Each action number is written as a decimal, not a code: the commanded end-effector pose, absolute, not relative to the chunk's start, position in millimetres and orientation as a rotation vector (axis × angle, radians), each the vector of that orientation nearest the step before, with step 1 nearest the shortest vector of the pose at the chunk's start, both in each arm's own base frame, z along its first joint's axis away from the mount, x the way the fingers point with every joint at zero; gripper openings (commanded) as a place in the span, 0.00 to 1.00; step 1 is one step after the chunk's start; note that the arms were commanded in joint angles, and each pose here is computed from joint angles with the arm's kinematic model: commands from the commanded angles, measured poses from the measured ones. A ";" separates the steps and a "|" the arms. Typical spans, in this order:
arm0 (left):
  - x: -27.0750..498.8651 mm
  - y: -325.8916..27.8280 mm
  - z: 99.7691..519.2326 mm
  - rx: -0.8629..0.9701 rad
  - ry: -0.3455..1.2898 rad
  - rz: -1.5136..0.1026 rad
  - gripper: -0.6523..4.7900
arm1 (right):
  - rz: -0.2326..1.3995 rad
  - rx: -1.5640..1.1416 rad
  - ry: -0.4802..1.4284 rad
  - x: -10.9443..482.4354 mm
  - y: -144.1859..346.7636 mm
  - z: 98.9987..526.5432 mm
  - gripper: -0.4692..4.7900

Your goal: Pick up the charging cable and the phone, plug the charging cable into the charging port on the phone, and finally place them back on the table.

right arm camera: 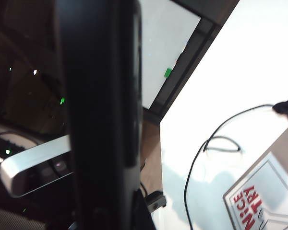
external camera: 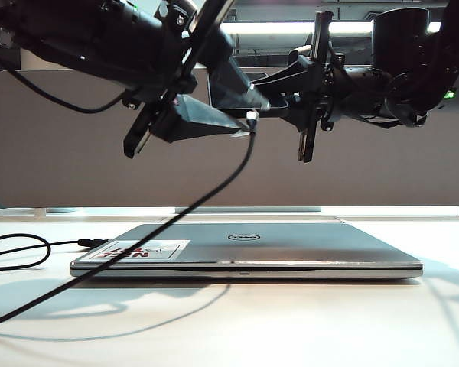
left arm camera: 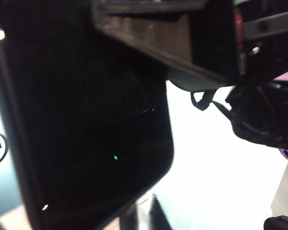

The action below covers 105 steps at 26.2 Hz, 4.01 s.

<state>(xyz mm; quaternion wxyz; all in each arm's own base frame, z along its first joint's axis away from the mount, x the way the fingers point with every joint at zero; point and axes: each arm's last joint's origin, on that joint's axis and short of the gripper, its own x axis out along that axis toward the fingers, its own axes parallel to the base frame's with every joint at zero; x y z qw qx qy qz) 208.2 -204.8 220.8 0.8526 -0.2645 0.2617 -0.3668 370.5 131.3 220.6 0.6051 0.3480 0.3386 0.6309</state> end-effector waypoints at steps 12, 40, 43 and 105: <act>200.6 -195.0 240.3 -0.455 0.473 -0.781 0.51 | 1.371 0.839 0.712 379.6 105.0 227.4 0.09; 206.7 -137.4 325.8 -0.303 0.267 -0.658 0.11 | 1.037 0.962 0.612 386.3 64.9 239.1 0.08; 205.8 -137.1 334.2 -0.307 0.246 -0.663 0.11 | 0.974 0.890 0.661 378.3 62.3 239.4 0.08; 203.1 -135.5 333.2 -0.301 0.271 -0.658 0.11 | 0.489 0.409 1.172 356.0 2.8 205.0 0.57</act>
